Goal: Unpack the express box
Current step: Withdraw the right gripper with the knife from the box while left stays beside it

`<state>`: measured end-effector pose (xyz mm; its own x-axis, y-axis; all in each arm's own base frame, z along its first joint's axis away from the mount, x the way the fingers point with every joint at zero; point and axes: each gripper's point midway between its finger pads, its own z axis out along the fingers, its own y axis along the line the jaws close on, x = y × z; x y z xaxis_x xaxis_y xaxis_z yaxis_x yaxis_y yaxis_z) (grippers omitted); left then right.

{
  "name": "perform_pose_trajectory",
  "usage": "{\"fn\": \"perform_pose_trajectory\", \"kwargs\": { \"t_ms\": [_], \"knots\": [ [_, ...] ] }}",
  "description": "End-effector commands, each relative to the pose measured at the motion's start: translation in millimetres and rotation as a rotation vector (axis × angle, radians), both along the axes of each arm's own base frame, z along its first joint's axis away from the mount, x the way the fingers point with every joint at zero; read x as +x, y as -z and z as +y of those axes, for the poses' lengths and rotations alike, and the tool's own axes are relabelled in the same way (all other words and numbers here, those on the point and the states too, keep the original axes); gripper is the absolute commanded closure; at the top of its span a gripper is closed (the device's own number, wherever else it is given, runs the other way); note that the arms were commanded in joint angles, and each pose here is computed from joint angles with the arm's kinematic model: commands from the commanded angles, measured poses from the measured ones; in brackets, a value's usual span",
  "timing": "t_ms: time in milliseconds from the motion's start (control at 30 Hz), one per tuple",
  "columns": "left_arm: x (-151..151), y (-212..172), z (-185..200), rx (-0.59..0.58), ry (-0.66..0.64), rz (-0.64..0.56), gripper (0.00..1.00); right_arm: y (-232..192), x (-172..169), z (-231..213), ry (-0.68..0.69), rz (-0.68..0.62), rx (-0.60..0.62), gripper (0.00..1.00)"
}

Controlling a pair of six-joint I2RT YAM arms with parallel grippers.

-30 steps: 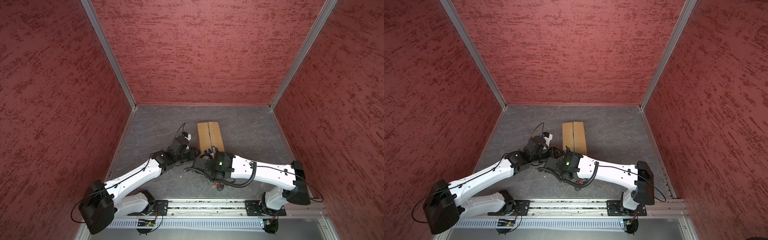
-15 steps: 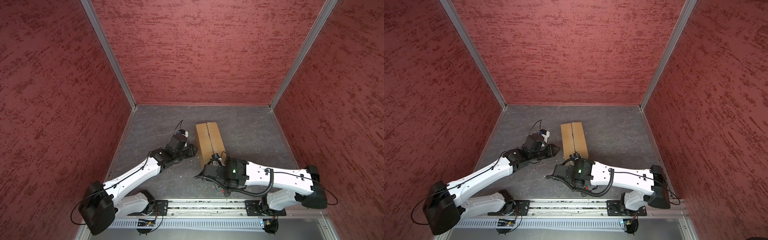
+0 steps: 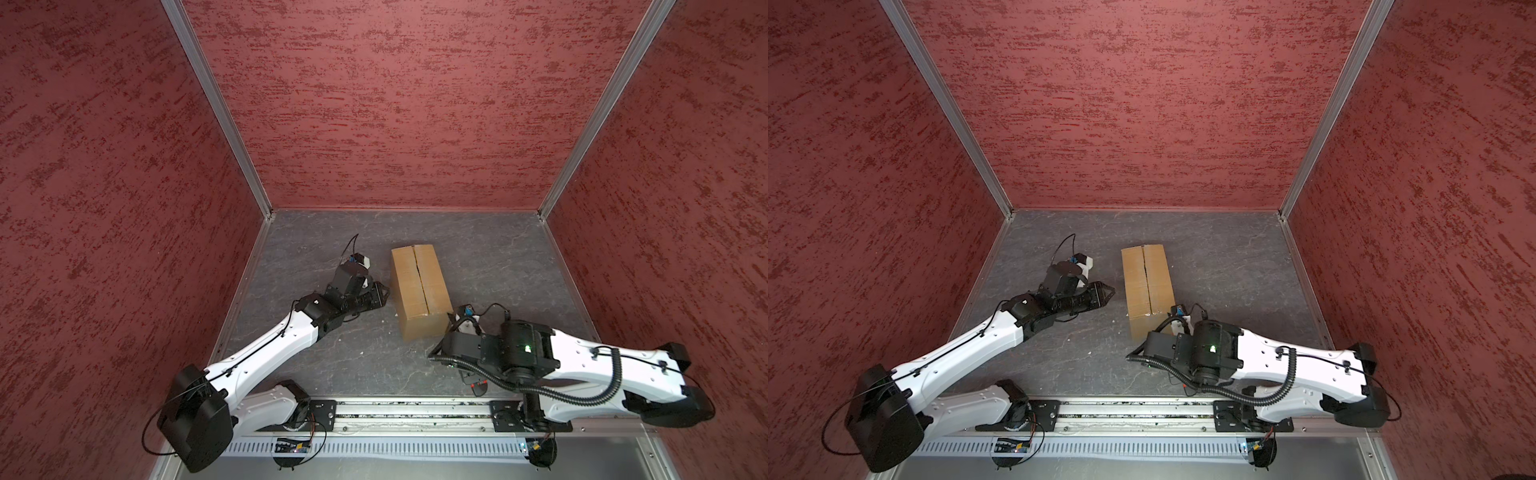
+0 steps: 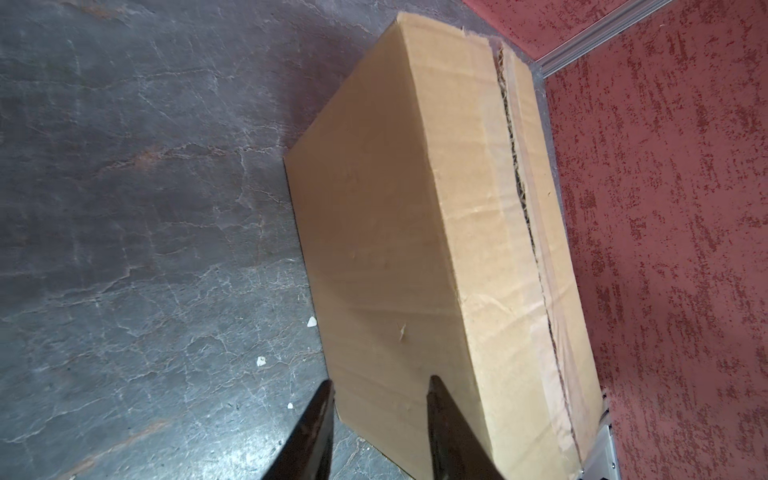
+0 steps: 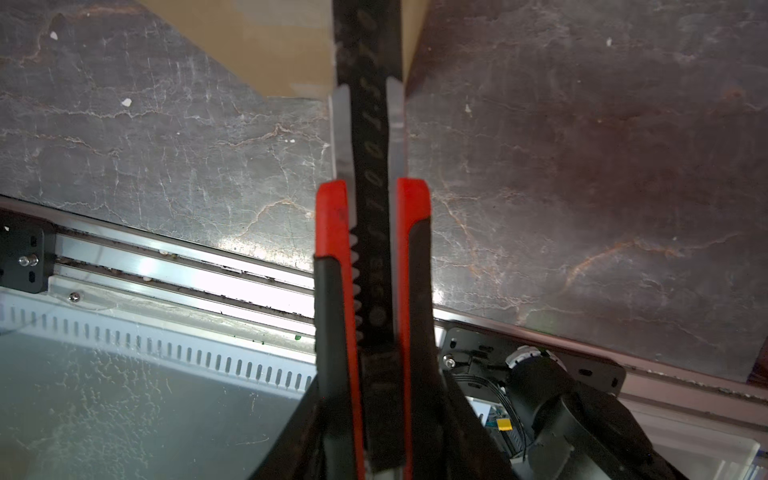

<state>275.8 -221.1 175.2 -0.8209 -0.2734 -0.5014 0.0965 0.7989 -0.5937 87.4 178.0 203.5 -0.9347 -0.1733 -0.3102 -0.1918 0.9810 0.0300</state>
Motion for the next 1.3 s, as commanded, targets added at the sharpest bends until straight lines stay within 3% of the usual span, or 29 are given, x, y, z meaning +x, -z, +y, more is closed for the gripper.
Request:
{"fn": "perform_pose_trajectory", "kwargs": {
  "t_ms": [0, 133, 633, 1267],
  "knots": [
    [4, -13, -3, -0.012, 0.026, -0.033, 0.62, -11, 27, -30, 0.128, -0.100, -0.013, 1.00],
    [4, -14, -7, -0.014, 0.053, -0.033, 0.62, -4, 64, -41, 0.183, -0.138, 0.049, 1.00],
    [9, -42, -13, -0.022, 0.090, -0.064, 0.48, 40, 175, -73, 0.290, -0.202, 0.042, 1.00],
    [56, -71, -49, -0.011, 0.225, -0.135, 0.07, 110, 237, -109, 0.329, -0.137, -0.028, 1.00]
  ]
}}
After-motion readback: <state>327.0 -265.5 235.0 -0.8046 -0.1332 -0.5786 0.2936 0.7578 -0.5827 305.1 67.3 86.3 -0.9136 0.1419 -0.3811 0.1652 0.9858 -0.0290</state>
